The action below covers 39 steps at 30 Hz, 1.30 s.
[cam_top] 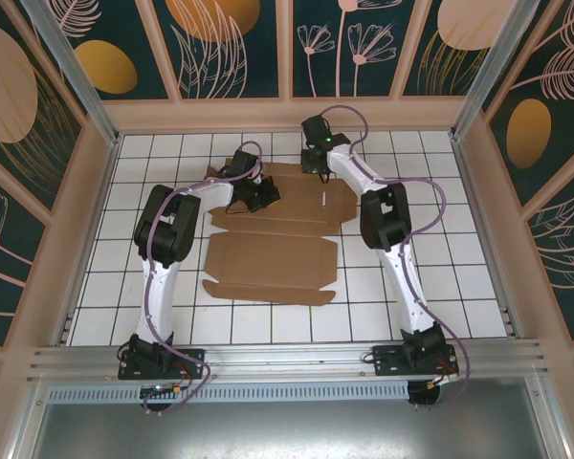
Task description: Fold the paper box
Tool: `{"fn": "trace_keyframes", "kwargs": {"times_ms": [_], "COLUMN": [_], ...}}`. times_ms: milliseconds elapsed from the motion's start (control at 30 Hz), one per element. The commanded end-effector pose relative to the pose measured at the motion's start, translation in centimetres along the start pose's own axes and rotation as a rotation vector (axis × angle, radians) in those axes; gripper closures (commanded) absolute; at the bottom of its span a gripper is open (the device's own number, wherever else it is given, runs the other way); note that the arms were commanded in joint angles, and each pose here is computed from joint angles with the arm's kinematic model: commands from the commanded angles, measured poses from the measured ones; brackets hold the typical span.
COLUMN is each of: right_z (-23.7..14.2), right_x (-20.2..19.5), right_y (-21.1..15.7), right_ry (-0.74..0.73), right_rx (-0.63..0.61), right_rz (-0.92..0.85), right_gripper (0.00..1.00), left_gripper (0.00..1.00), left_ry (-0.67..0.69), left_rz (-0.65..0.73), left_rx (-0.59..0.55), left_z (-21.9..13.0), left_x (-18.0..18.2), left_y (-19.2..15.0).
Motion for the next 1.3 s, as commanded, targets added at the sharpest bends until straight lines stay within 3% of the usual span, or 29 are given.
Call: {"fn": "trace_keyframes", "kwargs": {"times_ms": [0,100,300,500,633,900,1267], "right_z": [-8.4,-11.5,-13.8,-13.5,-11.9,-10.1,-8.8], "right_x": [-1.0,-2.1,-3.1,-4.8,-5.5,-5.0,-4.8], "right_y": [3.9,2.3,-4.8,-12.9,-16.1,-18.7,-18.7], "right_ry": [0.119,0.205,0.341,0.298,0.268,0.287,0.379], "right_rx": [-0.159,-0.180,-0.118,-0.037,0.028,0.102,0.125], "right_rz": [0.050,0.093,0.184,0.277,0.297,0.293,0.335], "right_gripper": [0.54,0.51,0.51,0.55,0.54,0.54,0.61], "left_gripper": [1.00,1.00,1.00,1.00,1.00,1.00,1.00], "left_ry": [0.098,0.088,0.069,0.058,0.055,0.054,0.056], "left_rz": [-0.084,-0.097,-0.112,-0.115,-0.117,-0.115,-0.119], "left_rx": [0.039,0.038,0.044,0.043,0.043,0.044,0.043], "left_z": [1.6,1.5,1.4,1.2,1.1,1.1,1.1], "left_x": [3.5,3.6,3.5,3.3,3.3,3.2,3.3], "left_y": [-0.7,-0.7,-0.9,-1.0,-1.0,-0.9,-0.9]}}
Point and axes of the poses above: each hand's point on the last joint's axis, 136 mm out from that joint toward the fingers, its own z axis out along the fingers, its own x axis along the line the jaws close on, y = z × x, the point moved 7 cm from there along -z, back along the fingers, and after that the axes turned 4 degrees about -z, right-handed, at the moved point
